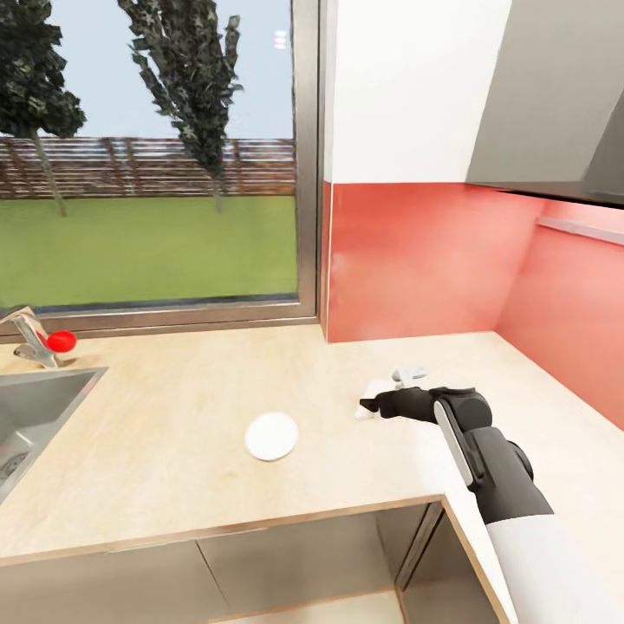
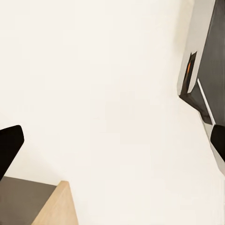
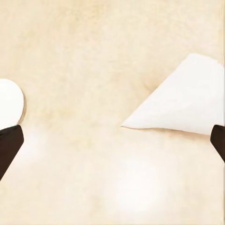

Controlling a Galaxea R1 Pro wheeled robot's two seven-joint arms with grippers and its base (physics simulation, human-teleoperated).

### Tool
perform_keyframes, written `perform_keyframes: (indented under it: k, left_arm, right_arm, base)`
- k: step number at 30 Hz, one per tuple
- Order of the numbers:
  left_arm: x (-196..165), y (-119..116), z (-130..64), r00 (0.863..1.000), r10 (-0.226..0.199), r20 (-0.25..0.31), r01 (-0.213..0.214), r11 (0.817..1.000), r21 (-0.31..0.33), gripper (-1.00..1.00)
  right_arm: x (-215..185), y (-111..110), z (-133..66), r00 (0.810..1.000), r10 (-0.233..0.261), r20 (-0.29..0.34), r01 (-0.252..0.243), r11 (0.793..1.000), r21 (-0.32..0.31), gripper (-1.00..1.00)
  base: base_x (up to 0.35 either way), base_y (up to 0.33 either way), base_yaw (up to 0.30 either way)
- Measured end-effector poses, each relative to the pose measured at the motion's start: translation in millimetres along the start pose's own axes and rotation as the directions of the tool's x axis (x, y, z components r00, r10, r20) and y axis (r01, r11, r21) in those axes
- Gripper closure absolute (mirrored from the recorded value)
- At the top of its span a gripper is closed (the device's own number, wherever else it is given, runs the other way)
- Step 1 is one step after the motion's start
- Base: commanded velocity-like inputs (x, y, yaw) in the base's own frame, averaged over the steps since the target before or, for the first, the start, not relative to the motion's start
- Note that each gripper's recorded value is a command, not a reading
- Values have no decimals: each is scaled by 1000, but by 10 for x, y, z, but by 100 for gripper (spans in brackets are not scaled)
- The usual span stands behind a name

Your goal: Set up a coffee station on the kitchen countertop: keep the coffee maker on the countertop, move the bottle of coffee from the kitchen shelf to the counter next to the coffee maker, place a paper coffee filter on top of the coffee maker, put the saucer next to the coffee maker with the coffee cup on the saucer, and place the electric kettle next to the coffee maker.

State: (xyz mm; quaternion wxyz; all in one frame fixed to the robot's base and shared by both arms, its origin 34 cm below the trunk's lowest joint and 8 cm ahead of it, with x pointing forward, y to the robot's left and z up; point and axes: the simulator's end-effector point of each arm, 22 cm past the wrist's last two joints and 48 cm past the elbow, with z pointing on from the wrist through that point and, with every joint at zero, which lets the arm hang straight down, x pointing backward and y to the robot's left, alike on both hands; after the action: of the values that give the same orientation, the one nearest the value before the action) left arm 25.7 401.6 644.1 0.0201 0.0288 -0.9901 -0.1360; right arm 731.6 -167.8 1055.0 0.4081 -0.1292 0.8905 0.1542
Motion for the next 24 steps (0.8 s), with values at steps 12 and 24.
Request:
perform_keyframes:
  k: [12, 24]
  left_arm:
    - [10, -32, -3, 1000, -1, -3, 1, 1000, 4, -100]
    - [6, -53, -5, 1000, -1, -1, 1, 1000, 6, -100]
  right_arm:
    - [195, -228, 53, 999, 13, -51, -10, 999, 47, -100]
    - [548, -386, 178, 990, 24, -142, -11, 996, 90, -100]
  base:
    - [84, -38, 0]
    - [99, -5, 0]
